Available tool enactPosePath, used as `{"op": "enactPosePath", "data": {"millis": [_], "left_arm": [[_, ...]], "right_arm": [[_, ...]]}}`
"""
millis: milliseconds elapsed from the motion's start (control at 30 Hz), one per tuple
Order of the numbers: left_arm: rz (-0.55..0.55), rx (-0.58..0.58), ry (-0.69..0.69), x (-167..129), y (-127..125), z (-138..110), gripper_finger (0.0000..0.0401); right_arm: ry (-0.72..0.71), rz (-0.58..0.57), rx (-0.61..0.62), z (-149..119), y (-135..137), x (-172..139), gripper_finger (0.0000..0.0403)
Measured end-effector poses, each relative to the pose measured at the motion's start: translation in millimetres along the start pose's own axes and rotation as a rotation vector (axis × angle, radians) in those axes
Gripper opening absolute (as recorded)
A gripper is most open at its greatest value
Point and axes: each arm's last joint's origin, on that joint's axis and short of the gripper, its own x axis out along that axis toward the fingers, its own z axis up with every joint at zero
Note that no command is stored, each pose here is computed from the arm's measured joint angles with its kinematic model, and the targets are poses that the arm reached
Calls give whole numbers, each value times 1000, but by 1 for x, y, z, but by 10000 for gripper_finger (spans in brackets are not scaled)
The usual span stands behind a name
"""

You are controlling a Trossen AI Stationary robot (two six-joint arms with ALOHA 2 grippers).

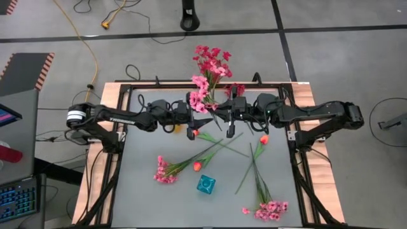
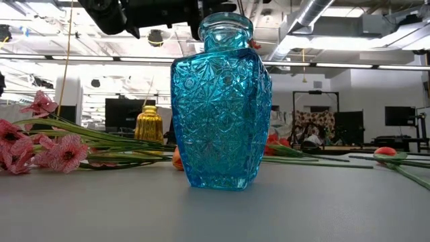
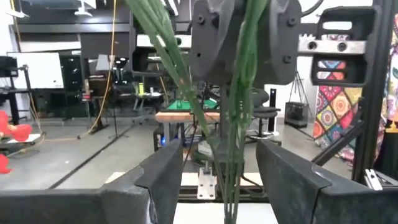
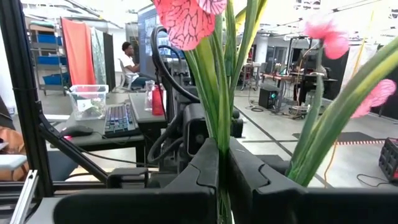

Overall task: Sort flowers into vase by color
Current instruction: Put the top pink flowers into the yellow vase

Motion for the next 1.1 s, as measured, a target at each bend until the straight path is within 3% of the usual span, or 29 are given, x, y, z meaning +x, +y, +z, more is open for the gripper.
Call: {"op": "enactPosePath", "data": {"millis": [333, 700, 933, 1100], "left_arm": [[-20, 8, 7, 27, -4, -8, 189], [-20, 9, 19, 23, -5, 0, 141], [-20, 10, 11, 22, -5, 5, 121], [-14, 23, 19, 22, -5, 4, 83]], "right_arm": [[-1, 6, 1, 0, 2, 0, 40], [13, 20, 2, -1, 6, 0, 40], [30, 23, -64, -3, 6, -1, 40], [31, 22, -65, -3, 6, -1, 40]]}}
